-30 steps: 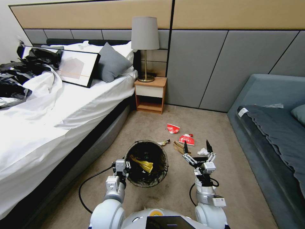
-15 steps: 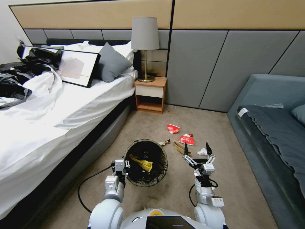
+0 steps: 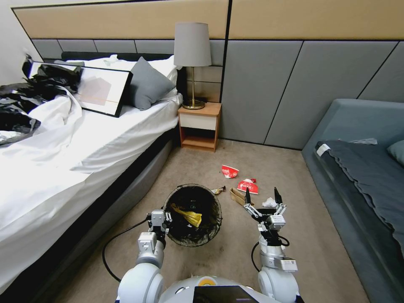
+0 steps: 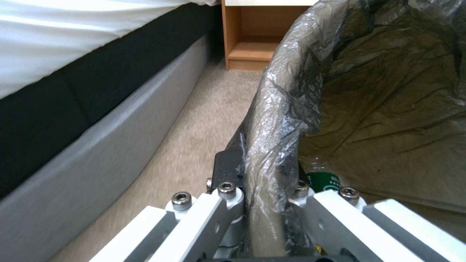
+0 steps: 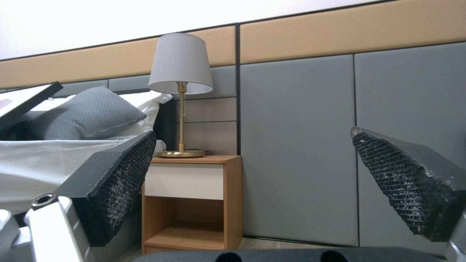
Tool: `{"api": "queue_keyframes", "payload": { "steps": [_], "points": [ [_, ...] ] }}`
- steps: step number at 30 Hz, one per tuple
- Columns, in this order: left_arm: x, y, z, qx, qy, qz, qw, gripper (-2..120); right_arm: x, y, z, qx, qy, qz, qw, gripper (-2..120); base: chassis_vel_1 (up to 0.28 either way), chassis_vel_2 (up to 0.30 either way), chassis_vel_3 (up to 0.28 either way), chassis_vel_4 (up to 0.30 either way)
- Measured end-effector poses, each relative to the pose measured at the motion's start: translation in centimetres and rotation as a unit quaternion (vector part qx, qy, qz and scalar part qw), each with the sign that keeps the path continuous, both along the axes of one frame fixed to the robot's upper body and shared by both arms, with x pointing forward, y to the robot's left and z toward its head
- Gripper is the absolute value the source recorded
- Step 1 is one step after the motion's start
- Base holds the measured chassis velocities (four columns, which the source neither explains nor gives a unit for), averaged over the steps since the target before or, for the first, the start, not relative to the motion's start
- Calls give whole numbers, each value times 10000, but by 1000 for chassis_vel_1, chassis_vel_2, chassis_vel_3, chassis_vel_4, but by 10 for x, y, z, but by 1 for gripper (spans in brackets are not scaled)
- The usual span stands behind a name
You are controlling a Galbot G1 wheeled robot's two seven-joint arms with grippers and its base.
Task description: Pick up the trash bin, then pick up the garbage from the floor and place it into the trash bin.
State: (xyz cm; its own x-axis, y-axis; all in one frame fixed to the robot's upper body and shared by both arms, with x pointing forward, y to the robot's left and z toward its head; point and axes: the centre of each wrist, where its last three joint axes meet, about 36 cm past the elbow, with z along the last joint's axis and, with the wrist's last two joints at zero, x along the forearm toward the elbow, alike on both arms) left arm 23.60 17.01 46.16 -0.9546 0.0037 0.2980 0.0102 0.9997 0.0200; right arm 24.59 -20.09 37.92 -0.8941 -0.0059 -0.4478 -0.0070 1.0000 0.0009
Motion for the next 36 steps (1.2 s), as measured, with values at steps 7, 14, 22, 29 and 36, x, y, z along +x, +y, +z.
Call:
{"api": "queue_keyframes", "payload": {
  "steps": [7, 14, 22, 29, 36],
  "points": [
    [0, 0, 0, -9, -1, 7, 10000, 2, 2, -1, 0, 7, 10, -35, 10000, 100, -130, 125, 131, -124],
    [0, -1, 0, -23, -9, 6, 10000, 2, 2, -2, -1, 9, 36, -66, 10000, 100, -95, 97, 89, -103],
    [1, -1, 0, -30, -11, 5, 10000, 2, 5, -3, -5, -15, 9, -80, 10000, 100, -115, 124, 124, -121],
    [0, 0, -1, -23, -3, 0, 10000, 2, 11, -6, -9, -57, -126, -33, 9999, 100, -73, 65, 63, -58],
    [0, 0, -1, -17, 6, -14, 10000, 2, 13, -13, -9, -280, -119, -6, 9995, 100, 0, 0, 0, 0]
  ]
}}
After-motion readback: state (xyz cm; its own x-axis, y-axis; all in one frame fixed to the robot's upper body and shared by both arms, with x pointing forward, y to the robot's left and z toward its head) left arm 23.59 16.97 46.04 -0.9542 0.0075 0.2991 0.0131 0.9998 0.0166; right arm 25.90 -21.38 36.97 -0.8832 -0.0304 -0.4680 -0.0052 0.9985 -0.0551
